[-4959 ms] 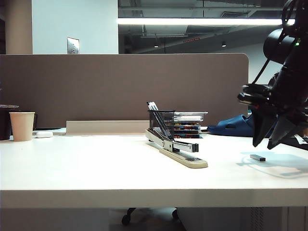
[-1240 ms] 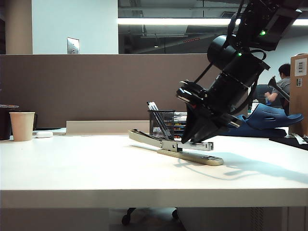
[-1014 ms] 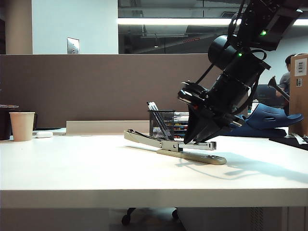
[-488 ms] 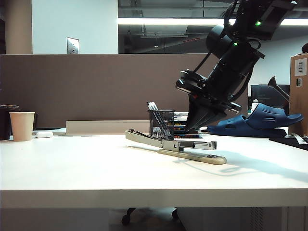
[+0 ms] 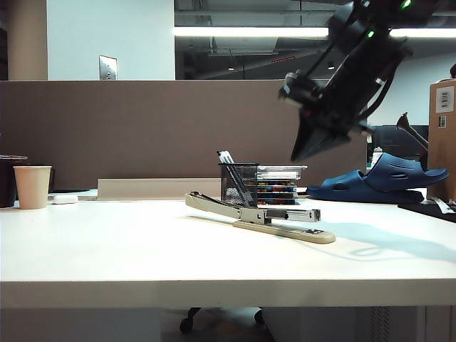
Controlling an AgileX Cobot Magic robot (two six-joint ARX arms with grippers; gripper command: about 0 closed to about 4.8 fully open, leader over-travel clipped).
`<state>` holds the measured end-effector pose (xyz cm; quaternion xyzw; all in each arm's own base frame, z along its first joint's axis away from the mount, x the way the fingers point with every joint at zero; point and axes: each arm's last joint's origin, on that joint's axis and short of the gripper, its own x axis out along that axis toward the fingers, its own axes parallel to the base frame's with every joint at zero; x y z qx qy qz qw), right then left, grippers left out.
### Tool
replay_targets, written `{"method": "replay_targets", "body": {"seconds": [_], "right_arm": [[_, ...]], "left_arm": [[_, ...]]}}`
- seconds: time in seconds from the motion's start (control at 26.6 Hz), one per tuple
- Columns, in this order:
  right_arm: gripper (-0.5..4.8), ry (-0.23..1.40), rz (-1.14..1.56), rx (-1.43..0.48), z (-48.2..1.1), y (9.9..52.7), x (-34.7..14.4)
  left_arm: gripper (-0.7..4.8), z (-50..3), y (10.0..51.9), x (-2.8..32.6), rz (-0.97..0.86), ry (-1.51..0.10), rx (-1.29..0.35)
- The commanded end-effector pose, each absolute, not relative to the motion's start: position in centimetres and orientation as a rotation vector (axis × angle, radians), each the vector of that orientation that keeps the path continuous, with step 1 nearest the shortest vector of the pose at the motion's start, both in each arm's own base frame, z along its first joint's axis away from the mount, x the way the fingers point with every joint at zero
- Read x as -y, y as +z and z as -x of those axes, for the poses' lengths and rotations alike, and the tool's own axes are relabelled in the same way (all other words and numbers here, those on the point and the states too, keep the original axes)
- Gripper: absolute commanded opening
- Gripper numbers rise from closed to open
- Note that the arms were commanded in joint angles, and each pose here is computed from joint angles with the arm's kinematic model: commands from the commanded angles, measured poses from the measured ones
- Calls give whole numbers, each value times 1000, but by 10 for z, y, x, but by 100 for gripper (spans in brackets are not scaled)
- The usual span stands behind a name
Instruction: Pick up a set of staples and put them into the open stapler.
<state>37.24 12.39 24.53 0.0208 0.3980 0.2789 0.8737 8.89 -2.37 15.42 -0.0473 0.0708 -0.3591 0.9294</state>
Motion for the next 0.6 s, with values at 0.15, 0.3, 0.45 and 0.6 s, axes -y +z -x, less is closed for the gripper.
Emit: {"method": "replay_targets", "body": {"seconds": [0.15,0.3,0.45,0.6], "right_arm": [[-9,524,20,-666,-354,298,-104],[-9,462,60,-585,-336,328,-88],[-9,401,54,-504,-317,357,-69],[-9,347,43,-429,-298,380,-48]], "left_arm": [[-6,-92,154,20,89,-581,-144],[-6,-92,154,19,87,-545,-144],[-6,-93,154,17,83,-477,-142],[-6,-94,153,15,78,-395,-140]]}}
